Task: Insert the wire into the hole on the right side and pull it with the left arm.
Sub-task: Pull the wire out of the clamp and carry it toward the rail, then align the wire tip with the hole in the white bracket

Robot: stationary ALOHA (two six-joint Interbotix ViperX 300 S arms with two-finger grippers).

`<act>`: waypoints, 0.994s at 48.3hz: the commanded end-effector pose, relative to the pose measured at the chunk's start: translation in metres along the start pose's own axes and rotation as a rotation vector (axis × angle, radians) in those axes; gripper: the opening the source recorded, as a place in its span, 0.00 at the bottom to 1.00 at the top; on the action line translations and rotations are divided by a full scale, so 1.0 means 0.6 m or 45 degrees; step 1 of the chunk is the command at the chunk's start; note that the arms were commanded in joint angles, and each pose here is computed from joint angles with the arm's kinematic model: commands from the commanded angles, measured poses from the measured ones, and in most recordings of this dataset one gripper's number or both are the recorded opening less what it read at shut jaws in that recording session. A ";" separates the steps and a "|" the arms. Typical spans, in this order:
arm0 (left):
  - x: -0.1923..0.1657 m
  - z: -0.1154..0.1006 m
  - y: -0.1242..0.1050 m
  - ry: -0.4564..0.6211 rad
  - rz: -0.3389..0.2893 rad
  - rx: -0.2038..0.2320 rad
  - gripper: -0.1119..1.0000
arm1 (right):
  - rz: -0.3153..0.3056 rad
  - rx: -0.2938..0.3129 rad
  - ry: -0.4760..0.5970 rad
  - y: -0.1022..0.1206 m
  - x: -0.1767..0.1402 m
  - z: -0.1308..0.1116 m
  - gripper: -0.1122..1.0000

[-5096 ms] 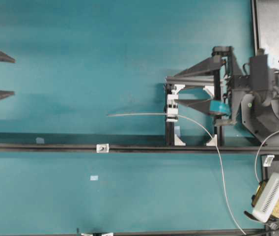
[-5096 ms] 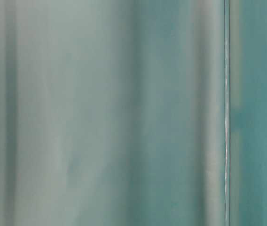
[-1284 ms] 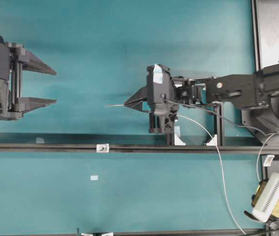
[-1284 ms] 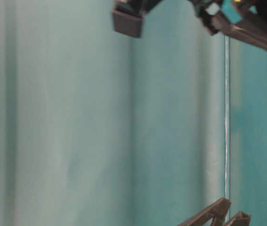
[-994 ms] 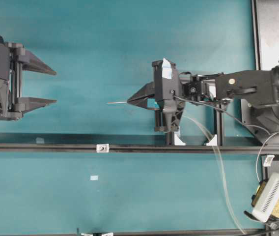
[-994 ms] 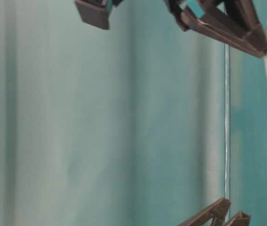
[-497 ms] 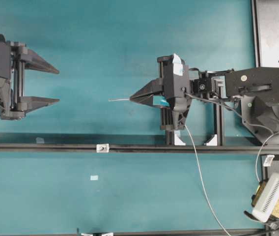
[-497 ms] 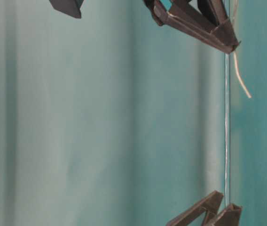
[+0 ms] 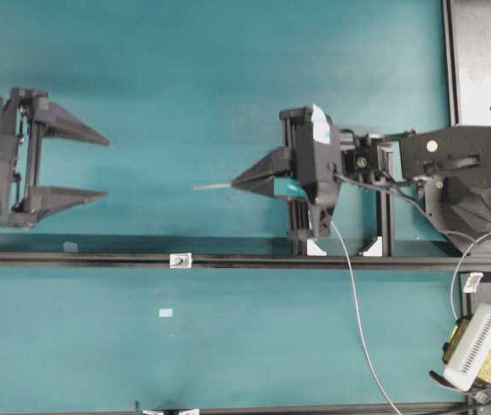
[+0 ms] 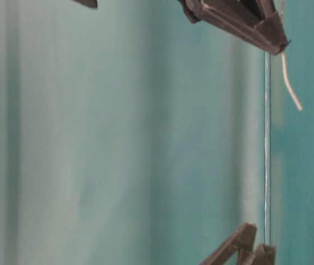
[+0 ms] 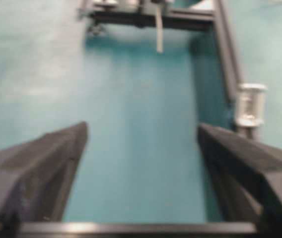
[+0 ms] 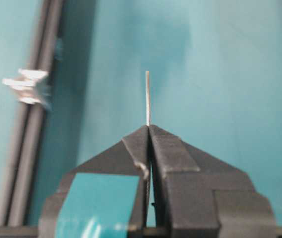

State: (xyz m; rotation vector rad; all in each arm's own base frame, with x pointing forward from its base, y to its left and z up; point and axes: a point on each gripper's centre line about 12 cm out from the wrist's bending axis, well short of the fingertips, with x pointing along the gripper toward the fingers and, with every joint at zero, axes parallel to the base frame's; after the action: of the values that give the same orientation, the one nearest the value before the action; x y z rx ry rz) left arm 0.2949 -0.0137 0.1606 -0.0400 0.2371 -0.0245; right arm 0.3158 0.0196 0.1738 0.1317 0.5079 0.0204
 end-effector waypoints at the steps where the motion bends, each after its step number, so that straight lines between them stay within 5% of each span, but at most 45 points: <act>1: 0.000 0.008 -0.018 -0.096 -0.044 0.005 0.78 | 0.028 0.020 -0.082 0.011 -0.008 0.009 0.13; 16: 0.032 -0.012 -0.064 -0.119 -0.148 0.030 0.78 | 0.094 0.072 -0.242 0.046 -0.012 -0.027 0.13; 37: 0.053 -0.069 -0.092 -0.171 -0.210 0.024 0.77 | -0.058 0.002 -0.331 0.104 -0.004 -0.068 0.13; 48: 0.073 -0.079 -0.103 -0.158 -0.225 0.014 0.77 | -0.068 -0.009 -0.328 0.143 0.013 -0.098 0.13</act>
State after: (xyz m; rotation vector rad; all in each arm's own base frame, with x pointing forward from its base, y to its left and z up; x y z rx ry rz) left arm 0.3184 -0.0722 0.1010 -0.0445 0.1435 -0.1869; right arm 0.2912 0.1017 0.1258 0.1072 0.2924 -0.0565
